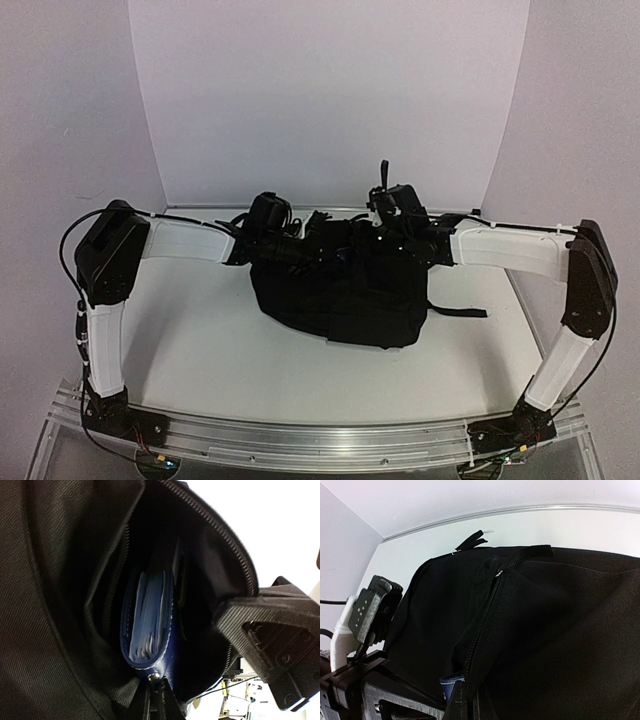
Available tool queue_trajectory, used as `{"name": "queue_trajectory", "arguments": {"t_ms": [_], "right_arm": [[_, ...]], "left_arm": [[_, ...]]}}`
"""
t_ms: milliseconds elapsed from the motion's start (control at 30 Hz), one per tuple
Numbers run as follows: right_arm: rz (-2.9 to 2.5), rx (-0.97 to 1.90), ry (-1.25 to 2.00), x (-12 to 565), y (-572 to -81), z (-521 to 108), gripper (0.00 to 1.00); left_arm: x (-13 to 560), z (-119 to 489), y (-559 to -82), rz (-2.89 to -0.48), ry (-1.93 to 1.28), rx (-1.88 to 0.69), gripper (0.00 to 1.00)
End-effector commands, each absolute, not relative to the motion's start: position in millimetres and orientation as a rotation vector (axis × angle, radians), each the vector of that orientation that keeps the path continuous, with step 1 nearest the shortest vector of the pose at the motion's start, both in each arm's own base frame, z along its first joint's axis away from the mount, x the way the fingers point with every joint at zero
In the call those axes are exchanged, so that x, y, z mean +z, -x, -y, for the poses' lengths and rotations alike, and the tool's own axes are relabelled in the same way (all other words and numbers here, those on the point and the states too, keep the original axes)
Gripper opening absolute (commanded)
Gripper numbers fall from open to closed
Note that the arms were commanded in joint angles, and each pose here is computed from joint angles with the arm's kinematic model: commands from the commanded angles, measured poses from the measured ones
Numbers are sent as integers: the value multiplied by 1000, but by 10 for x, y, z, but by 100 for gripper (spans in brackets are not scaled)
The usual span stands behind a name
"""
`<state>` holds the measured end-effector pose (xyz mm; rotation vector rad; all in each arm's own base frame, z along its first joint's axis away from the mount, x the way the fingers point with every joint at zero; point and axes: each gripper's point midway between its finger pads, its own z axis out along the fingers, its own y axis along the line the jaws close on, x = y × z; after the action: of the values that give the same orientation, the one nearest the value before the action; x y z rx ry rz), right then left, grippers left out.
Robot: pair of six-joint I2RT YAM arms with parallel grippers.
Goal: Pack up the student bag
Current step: Place the personal item in the student bag.
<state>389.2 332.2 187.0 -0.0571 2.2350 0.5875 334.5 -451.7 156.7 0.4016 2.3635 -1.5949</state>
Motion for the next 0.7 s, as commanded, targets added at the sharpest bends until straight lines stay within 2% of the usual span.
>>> {"name": "queue_trajectory", "arguments": {"t_ms": [0, 533, 600, 667], "right_arm": [[-2093, 736, 64, 2366, -3913, -3477, 0], [-2114, 786, 107, 2216, -3862, -3725, 0], [-2108, 781, 104, 2236, -3856, -3703, 0], [-2087, 767, 95, 2327, -3857, -3649, 2]], "left_arm": [[1882, 4742, -3443, -2224, -463, -1671, 1], [1706, 5025, -3523, -2242, -491, -1638, 1], [1784, 4955, -3533, -2217, -495, -1612, 5], [1850, 4818, -3551, -2205, -471, -1590, 16]]}}
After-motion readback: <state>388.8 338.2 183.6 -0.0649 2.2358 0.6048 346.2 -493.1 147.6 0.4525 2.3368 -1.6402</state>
